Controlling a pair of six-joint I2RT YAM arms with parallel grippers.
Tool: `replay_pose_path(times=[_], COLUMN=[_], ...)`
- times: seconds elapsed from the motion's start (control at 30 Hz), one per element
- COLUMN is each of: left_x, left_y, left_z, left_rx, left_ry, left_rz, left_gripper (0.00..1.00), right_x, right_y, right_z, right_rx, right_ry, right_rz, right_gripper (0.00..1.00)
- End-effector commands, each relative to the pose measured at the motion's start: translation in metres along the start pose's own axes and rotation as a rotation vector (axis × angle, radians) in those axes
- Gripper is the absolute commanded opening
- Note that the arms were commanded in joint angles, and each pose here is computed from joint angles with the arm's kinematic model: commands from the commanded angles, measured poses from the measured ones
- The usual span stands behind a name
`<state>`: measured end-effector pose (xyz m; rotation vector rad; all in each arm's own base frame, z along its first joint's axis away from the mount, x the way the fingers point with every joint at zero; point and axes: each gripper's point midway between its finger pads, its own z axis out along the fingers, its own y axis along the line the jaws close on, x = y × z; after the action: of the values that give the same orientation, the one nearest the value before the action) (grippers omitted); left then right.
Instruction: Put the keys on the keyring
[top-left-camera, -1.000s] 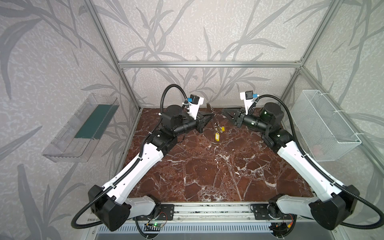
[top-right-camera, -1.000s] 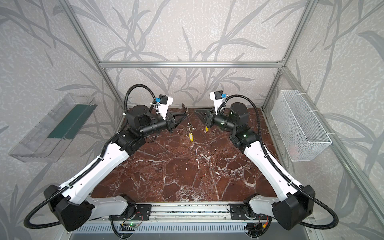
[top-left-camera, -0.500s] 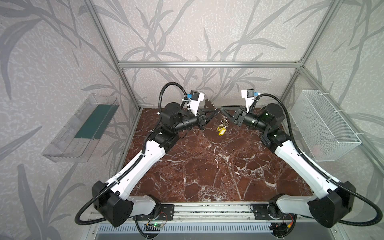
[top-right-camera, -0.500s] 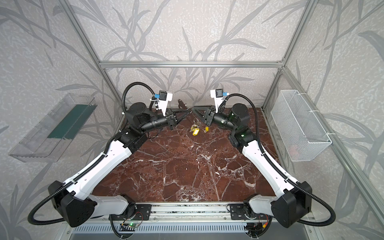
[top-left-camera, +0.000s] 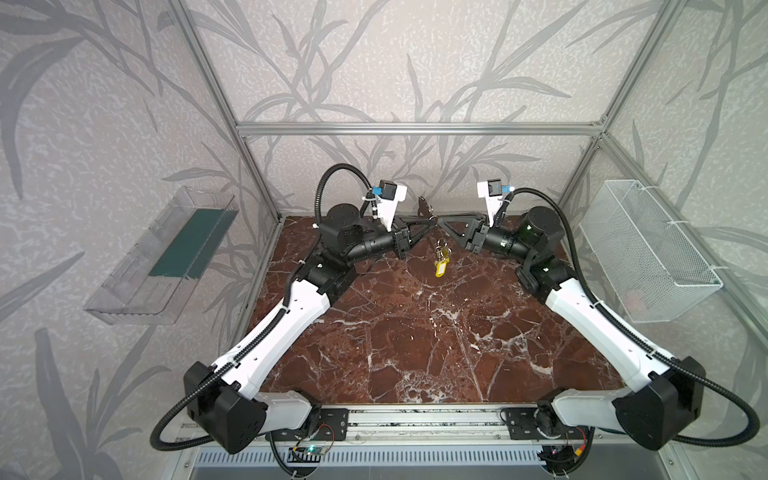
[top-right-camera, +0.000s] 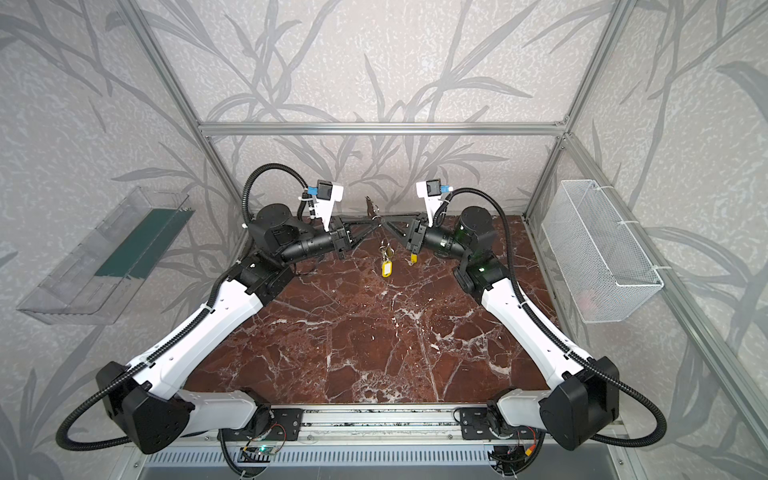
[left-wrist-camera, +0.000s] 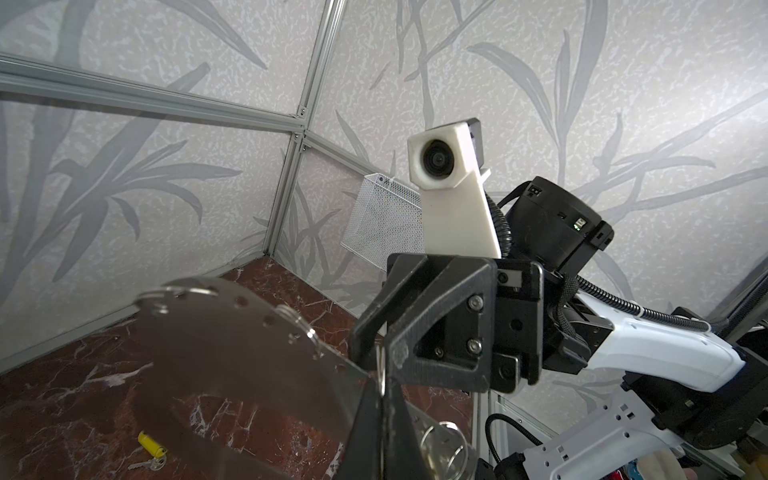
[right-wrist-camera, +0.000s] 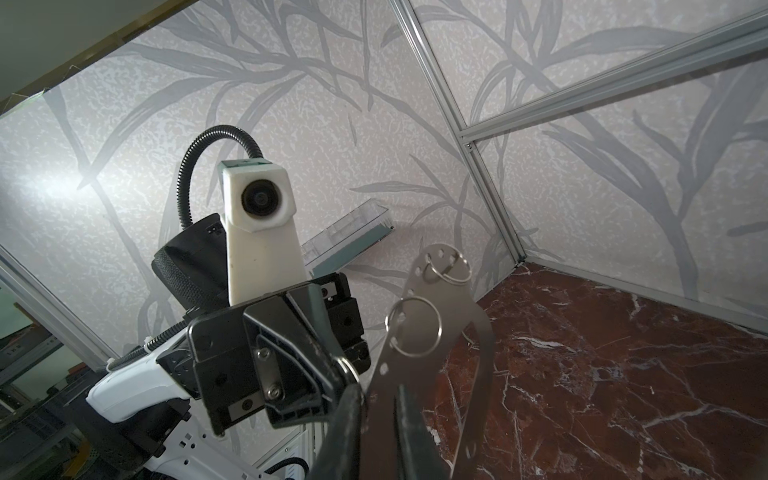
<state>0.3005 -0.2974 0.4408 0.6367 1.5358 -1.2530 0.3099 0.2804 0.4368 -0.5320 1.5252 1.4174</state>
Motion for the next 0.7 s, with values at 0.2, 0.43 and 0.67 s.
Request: replay_pose_path(times=[0.2,0.43,0.67], left_x=[-0.026,-0.025,-0.019], left_y=[-0.020,-0.017,-0.008], left_z=[0.001,0.003,-0.005], left_rx=[0.077,0.069,0.002], left_ry=[-0.047,-0.044,-0.005], left_rz=[0.025,0.002,-0.025], left_gripper=[0.00,0.00,0.22], right_x=[0.000,0.000,-0.003], right_y=[0.017,0.021,0.013], right_z=[0.006,0.001,-0.011], right_rx=[-0.085,-0.072,-0.008], right_ry=[0.022,0.024,0.012], right_rz=[-0.022,-0.046,-0.106], right_gripper=[0.07,0.00,0.00])
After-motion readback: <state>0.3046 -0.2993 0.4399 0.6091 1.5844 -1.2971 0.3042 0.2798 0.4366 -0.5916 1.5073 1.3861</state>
